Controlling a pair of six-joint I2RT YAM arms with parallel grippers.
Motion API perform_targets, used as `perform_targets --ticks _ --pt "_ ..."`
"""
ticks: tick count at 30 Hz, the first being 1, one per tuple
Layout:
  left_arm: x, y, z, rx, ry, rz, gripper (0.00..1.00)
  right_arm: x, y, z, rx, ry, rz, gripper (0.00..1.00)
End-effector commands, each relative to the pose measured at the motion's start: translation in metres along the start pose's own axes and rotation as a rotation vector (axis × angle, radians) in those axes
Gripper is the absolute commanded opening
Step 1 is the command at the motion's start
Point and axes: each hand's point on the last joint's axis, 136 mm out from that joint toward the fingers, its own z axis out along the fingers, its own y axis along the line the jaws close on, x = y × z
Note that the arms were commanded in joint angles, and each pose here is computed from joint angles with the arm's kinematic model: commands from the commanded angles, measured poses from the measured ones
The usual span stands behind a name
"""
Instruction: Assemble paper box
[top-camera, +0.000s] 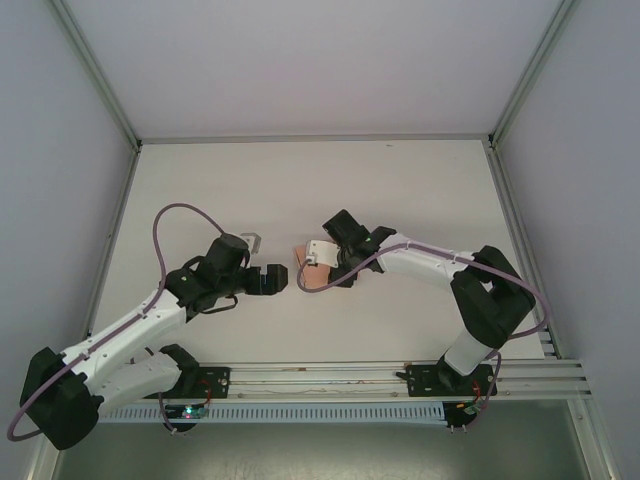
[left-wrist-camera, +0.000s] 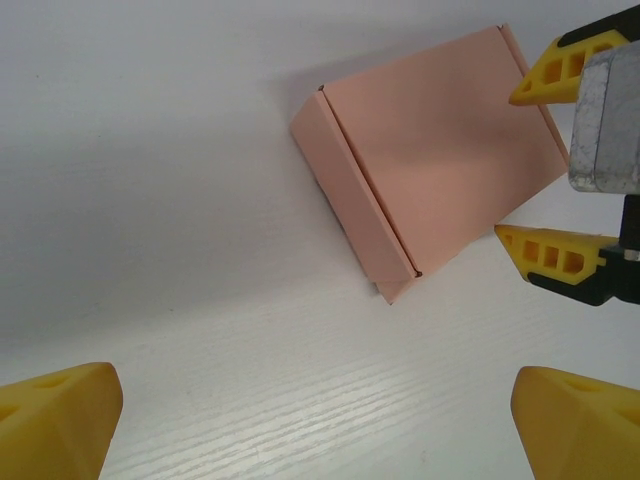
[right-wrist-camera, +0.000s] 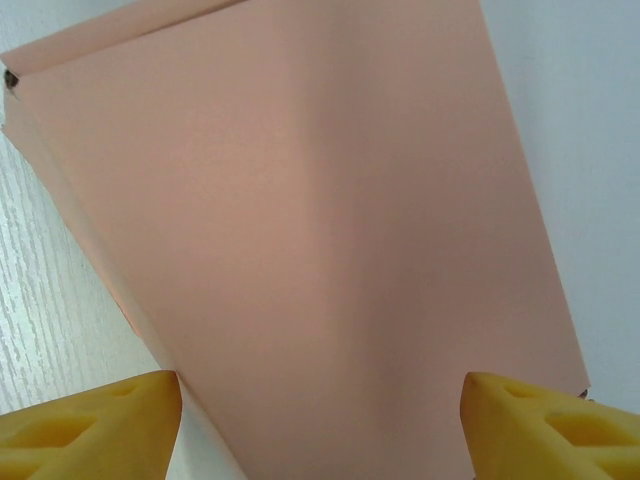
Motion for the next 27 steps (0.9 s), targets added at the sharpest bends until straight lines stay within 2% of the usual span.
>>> perform_targets --ticks 1,5,8,11,13,15,17,19,23,27 --pt "0.008 0.008 0.0 -0.021 0.018 -0.021 1.0 -0.006 -0.005 -0.006 0.052 -0.021 0.008 0.74" --pt "0.017 -0.014 0.011 0.124 0.068 -0.02 0.93 -0.024 -0.024 -0.032 0.101 -0.133 0.095 0.75" --pt "0.028 -0.041 0.019 0.269 0.123 0.019 0.86 -0.033 -0.053 -0.058 0.09 -0.281 0.29 0.77" --pt "0.036 -0.062 0.028 0.308 0.141 0.103 0.86 -0.031 -0.078 -0.064 0.038 -0.363 0.498 0.78" --pt "0.04 -0.079 0.036 0.352 0.152 0.127 0.86 -0.027 -0.094 -0.053 0.033 -0.358 0.628 0.77" --pt "0.042 -0.095 0.048 0.391 0.163 0.131 0.82 -0.028 -0.102 -0.037 -0.013 -0.338 0.736 0.71" --pt "0.043 -0.103 0.064 0.382 0.175 0.132 0.76 -0.033 -0.109 -0.017 -0.069 -0.336 0.814 0.59" --pt "0.044 -0.111 0.077 0.385 0.184 0.147 0.71 -0.039 -0.112 0.005 -0.113 -0.34 0.864 0.56" --pt "0.047 -0.125 0.093 0.385 0.208 0.19 0.69 -0.048 -0.119 0.038 -0.171 -0.315 0.916 0.49" --pt "0.051 -0.112 0.111 0.304 0.23 0.181 0.67 -0.048 -0.109 0.057 -0.228 -0.253 0.922 0.47"
